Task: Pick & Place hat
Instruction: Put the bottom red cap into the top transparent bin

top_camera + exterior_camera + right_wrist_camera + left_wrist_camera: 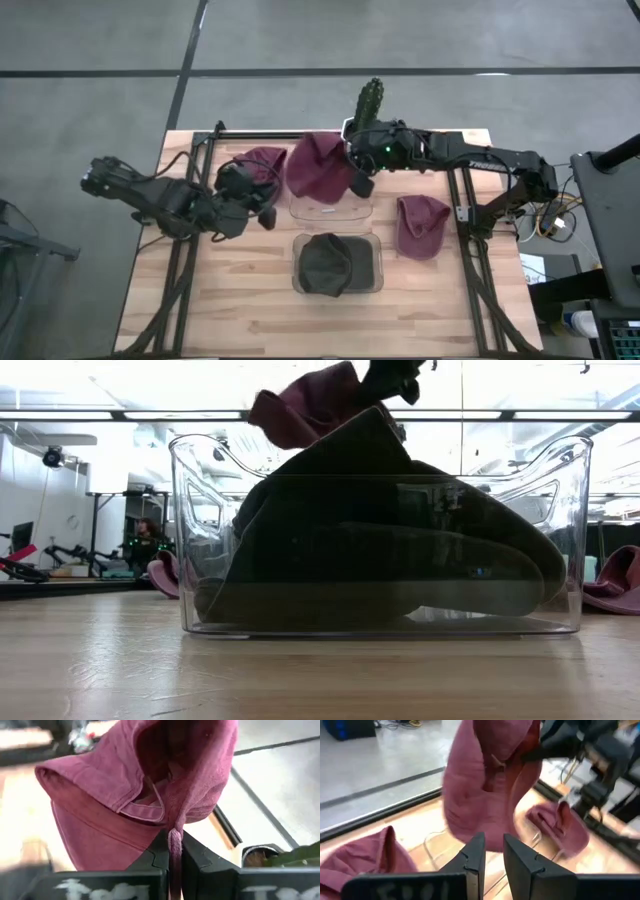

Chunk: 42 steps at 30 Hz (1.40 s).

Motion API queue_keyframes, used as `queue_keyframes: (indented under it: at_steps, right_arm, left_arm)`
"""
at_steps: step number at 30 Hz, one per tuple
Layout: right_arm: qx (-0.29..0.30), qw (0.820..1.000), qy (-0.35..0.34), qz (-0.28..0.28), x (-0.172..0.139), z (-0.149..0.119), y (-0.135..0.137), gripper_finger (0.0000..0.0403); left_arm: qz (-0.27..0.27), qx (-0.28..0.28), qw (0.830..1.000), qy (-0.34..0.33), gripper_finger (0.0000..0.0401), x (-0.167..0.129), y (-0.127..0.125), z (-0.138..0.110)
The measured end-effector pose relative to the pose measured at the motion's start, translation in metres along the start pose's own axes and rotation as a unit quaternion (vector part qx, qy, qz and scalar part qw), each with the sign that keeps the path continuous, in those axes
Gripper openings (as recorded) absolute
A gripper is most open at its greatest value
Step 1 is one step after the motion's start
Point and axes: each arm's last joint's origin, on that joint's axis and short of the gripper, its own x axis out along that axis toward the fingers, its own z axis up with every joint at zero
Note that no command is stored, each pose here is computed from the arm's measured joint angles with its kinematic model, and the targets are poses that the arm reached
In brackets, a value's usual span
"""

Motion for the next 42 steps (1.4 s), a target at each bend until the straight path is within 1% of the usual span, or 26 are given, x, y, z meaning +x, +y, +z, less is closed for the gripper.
queue_keyframes:
  at_steps: [3, 7, 10, 14, 18, 23, 27, 30, 35, 40, 42]
  right_arm:
    - [-0.041, 0.998, 0.011, 0.036, -0.004, 0.004, -0.006, 0.0009]
    - [-0.086, 0.992, 0.016, 0.095, 0.000, 0.007, -0.011, 0.0009]
    - [-0.102, 0.987, 0.027, 0.120, 0.006, 0.009, -0.016, 0.0009]
    - [-0.115, 0.981, 0.079, 0.134, 0.023, 0.005, -0.024, 0.0010]
    - [-0.126, 0.972, 0.121, 0.160, 0.045, 0.005, -0.028, 0.0011]
    - [-0.141, 0.958, 0.177, 0.173, 0.073, 0.009, -0.030, 0.0011]
    - [-0.156, 0.948, 0.209, 0.183, 0.088, 0.014, -0.031, 0.0012]
    - [-0.155, 0.940, 0.238, 0.188, 0.100, 0.015, -0.033, 0.0012]
    - [-0.153, 0.935, 0.258, 0.191, 0.117, 0.015, -0.034, 0.0012]
    - [-0.153, 0.927, 0.280, 0.195, 0.133, 0.008, -0.033, 0.0012]
    - [-0.151, 0.927, 0.283, 0.196, 0.136, 0.006, -0.033, 0.0012]
  left_arm:
    - [0.001, 0.035, 0.999, 0.012, 0.0059, -0.004, 0.006, 0.001]
    - [0.018, 0.064, 0.997, 0.026, 0.0060, -0.007, 0.015, 0.000]
    - [0.030, 0.083, 0.995, 0.036, 0.0060, -0.009, 0.022, -0.002]
    - [0.041, 0.087, 0.994, 0.043, 0.0060, -0.011, 0.026, -0.002]
    - [0.045, 0.094, 0.993, 0.046, 0.0060, -0.011, 0.028, -0.003]
    - [0.050, 0.103, 0.992, 0.050, 0.0060, -0.009, 0.028, -0.007]
    - [0.055, 0.112, 0.990, 0.061, 0.0060, -0.005, 0.030, -0.015]
    - [0.058, 0.111, 0.990, 0.069, 0.0060, -0.003, 0.031, -0.020]
    - [0.055, 0.116, 0.988, 0.089, 0.0060, 0.000, 0.032, -0.026]
    - [0.061, 0.124, 0.986, 0.093, 0.0060, 0.003, 0.034, -0.032]
    - [0.064, 0.124, 0.986, 0.095, 0.0060, 0.004, 0.034, -0.034]
